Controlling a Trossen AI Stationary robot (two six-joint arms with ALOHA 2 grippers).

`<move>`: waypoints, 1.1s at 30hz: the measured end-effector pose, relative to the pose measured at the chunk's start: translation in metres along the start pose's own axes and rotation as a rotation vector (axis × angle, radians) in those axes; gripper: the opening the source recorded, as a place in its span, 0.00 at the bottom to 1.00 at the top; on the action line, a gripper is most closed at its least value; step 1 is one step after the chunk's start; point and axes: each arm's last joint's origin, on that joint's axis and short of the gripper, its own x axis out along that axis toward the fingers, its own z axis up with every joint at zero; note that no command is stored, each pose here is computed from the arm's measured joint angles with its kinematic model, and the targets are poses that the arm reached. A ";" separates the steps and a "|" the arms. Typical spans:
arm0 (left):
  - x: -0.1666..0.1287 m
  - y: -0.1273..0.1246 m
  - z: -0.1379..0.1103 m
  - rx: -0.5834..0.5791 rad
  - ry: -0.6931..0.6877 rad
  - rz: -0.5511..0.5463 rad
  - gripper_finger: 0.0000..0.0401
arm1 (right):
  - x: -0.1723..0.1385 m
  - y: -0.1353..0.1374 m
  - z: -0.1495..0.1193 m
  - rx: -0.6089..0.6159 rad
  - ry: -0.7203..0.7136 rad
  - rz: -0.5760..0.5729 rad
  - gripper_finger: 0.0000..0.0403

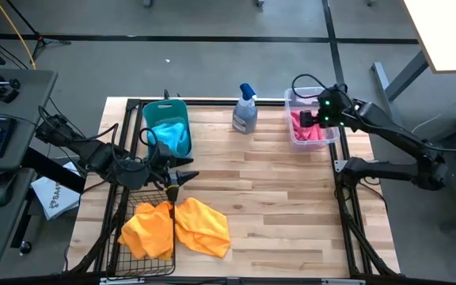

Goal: Sort microfiber towel by color & place in baskets
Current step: Put the yellow towel in the basket

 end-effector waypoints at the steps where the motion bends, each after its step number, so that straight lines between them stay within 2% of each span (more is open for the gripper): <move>1: 0.000 0.000 0.000 0.000 -0.001 0.001 0.57 | -0.004 0.004 -0.002 -0.006 0.008 0.072 0.76; 5: 0.000 0.000 0.000 0.001 -0.001 0.002 0.57 | -0.018 0.034 -0.018 -0.083 0.070 0.363 0.77; 9: 0.000 0.001 0.000 0.011 -0.009 0.014 0.57 | -0.030 0.080 -0.049 -0.196 0.096 0.593 0.77; 12: 0.000 0.001 0.001 0.020 -0.025 0.031 0.57 | -0.035 0.121 -0.082 -0.282 0.056 0.734 0.77; 15: 0.000 0.001 0.001 0.020 -0.038 0.046 0.57 | -0.031 0.155 -0.122 -0.387 0.047 0.816 0.77; 18: 0.000 0.001 0.001 0.020 -0.038 0.047 0.57 | -0.012 0.179 -0.168 -0.506 0.101 0.826 0.77; 24: 0.000 0.001 0.001 0.017 -0.038 0.046 0.57 | 0.038 0.206 -0.245 -0.652 0.216 0.783 0.77; 29: 0.000 0.001 0.001 0.009 -0.037 0.044 0.57 | 0.057 0.239 -0.277 -0.812 0.237 0.717 0.77; 33: 0.000 0.001 0.001 0.000 -0.034 0.040 0.57 | 0.068 0.266 -0.293 -0.984 0.174 0.627 0.77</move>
